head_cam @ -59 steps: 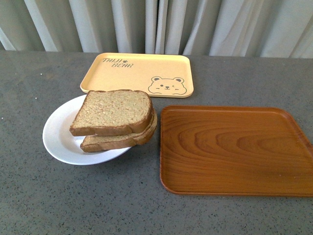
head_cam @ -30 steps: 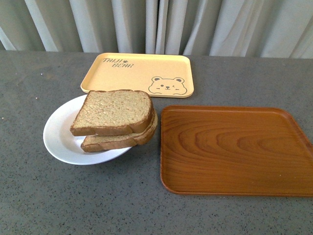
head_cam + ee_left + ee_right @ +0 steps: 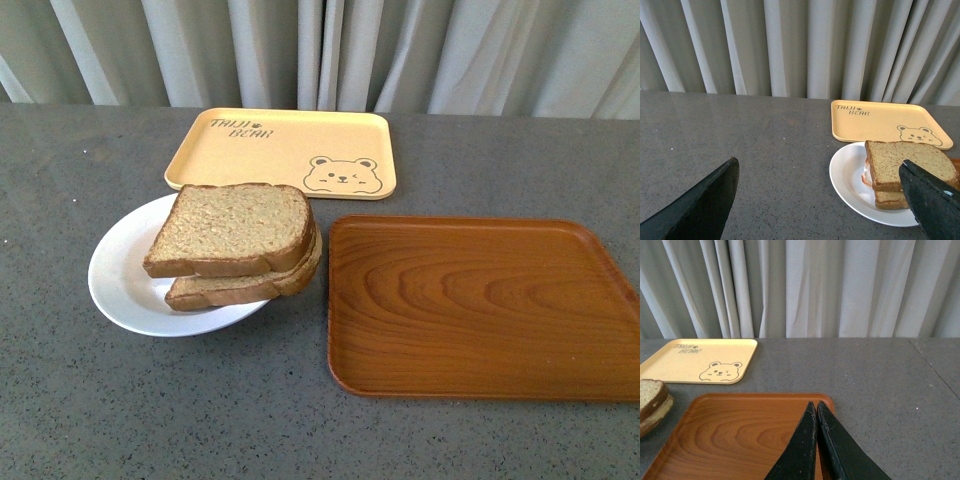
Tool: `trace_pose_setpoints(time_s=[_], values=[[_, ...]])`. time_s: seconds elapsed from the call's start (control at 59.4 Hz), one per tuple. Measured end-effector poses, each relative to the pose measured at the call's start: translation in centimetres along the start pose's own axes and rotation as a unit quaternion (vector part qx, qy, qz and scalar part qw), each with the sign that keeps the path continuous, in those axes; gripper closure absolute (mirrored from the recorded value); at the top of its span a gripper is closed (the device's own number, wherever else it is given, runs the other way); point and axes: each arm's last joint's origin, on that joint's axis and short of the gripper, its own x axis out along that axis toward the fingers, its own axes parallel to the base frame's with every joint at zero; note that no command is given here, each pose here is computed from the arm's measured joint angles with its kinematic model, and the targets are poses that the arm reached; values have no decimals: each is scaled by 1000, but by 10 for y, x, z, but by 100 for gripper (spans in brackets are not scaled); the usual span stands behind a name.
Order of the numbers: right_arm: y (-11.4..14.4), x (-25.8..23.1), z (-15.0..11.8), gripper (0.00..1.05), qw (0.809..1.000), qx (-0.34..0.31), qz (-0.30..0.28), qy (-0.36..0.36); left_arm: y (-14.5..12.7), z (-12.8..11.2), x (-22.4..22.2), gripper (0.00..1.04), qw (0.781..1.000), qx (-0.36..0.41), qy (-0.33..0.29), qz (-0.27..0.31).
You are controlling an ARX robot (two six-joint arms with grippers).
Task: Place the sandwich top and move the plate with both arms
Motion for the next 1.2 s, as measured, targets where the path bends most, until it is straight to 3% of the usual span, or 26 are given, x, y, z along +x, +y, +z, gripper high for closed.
trace_pose_setpoints(time_s=[0.488, 0.707, 0.825, 0.926, 1.027, 1.128, 1.196], values=[[0, -13, -3, 103, 1000, 0, 0, 2, 0, 0, 0, 9, 1000, 0, 0, 0], [0, -13, -3, 65, 1000, -1, 0, 2, 0, 0, 0, 9, 1000, 0, 0, 0], [0, -13, -3, 45, 1000, -1, 0, 2, -10, 4, 10, 9, 979, -139, 120, -94], [0, -13, -3, 28, 1000, -1, 0, 2, -21, 13, 34, 9, 953, -235, 154, -111], [0, -13, -3, 11, 1000, -1, 0, 2, -25, 11, 61, 9, 944, -263, 170, -107], [0, -13, -3, 9, 1000, -1, 0, 2, -25, -4, 111, 9, 934, -285, 199, -84], [0, -13, -3, 9, 1000, -1, 0, 2, -20, -27, 143, 9, 922, -304, 236, -50]])
